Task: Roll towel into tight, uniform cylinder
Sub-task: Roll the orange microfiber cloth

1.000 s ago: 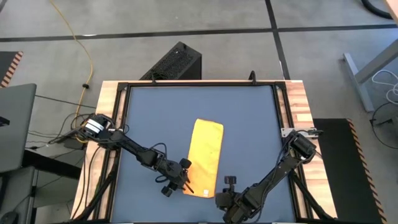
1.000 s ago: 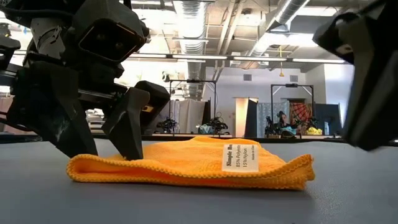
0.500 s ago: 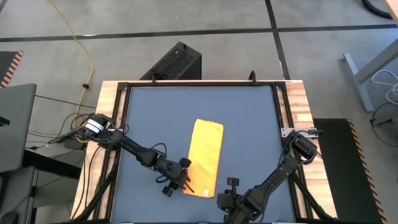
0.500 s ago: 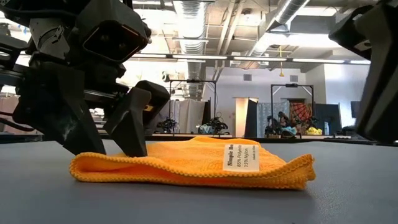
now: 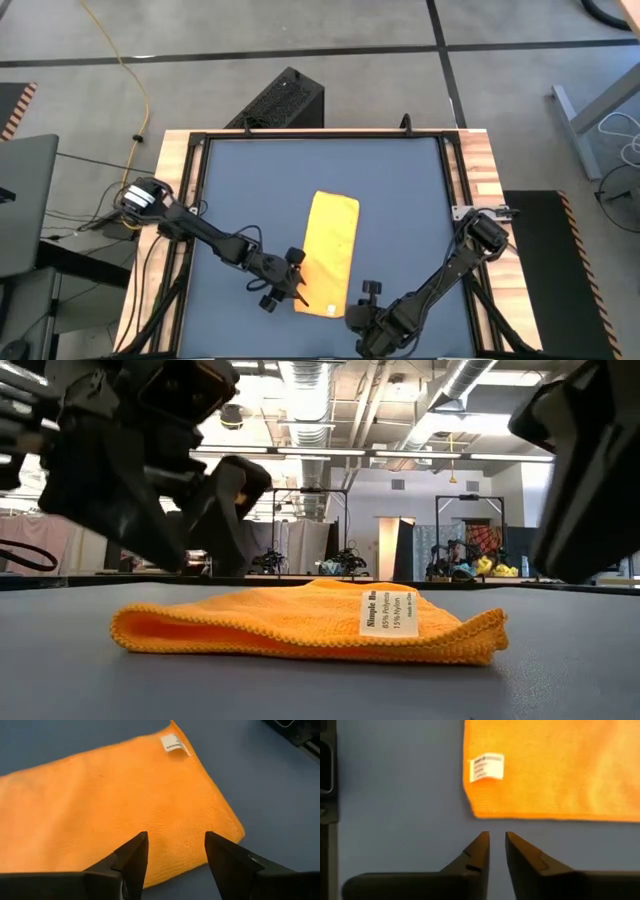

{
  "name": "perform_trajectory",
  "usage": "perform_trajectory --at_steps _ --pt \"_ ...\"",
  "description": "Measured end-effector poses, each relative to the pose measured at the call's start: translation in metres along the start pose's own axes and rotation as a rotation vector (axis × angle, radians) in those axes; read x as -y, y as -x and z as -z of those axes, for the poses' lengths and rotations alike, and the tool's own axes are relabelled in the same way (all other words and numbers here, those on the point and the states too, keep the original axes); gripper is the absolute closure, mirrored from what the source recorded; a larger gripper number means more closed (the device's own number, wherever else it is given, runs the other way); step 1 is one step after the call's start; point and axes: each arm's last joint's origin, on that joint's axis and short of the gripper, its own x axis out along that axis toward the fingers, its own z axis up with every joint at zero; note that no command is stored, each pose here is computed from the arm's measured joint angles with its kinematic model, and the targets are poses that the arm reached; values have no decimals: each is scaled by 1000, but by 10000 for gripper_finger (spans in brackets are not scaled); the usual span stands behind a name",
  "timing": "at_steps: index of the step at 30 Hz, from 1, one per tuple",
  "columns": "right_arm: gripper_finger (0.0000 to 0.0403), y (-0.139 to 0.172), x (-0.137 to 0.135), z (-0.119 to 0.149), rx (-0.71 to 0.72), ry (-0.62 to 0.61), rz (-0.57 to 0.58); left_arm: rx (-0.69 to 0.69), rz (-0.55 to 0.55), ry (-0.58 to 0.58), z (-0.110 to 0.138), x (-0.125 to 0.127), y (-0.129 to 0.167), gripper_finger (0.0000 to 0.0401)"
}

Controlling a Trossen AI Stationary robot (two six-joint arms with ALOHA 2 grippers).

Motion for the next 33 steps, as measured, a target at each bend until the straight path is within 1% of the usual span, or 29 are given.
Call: perform_trajectory --at_steps 5,9,12,15,17,19,22,24,26,28,33 --pt "251 -2 3 -3 4 0 2 -20 5 -4 -3 2 10 207" --pt "201 -3 -4 -7 63 55 -54 -42 50 -22 -3 12 12 206" --pt "179 -6 -10 -8 140 128 -104 -42 79 -64 -2 23 11 206" --pt "176 -6 -12 -9 192 181 -94 -47 50 -147 -2 33 11 206" --pt "178 -8 -9 -11 195 189 -71 -38 12 -184 -3 36 11 206" --pt "181 -10 -7 -12 195 191 -62 -29 -2 -205 -4 37 11 206" --pt "183 -23 -9 -12 196 183 -56 -35 20 -186 0 40 5 206" --pt "184 -36 -12 -4 172 211 -43 -51 26 -180 6 43 -1 206" --pt "184 -43 -15 2 171 220 -31 -6 26 -187 4 45 -6 206" --pt "184 -45 -17 4 175 216 -23 18 25 -192 4 46 -10 206" --pt "184 -47 -17 9 164 146 12 -1 14 -180 13 47 -22 206"
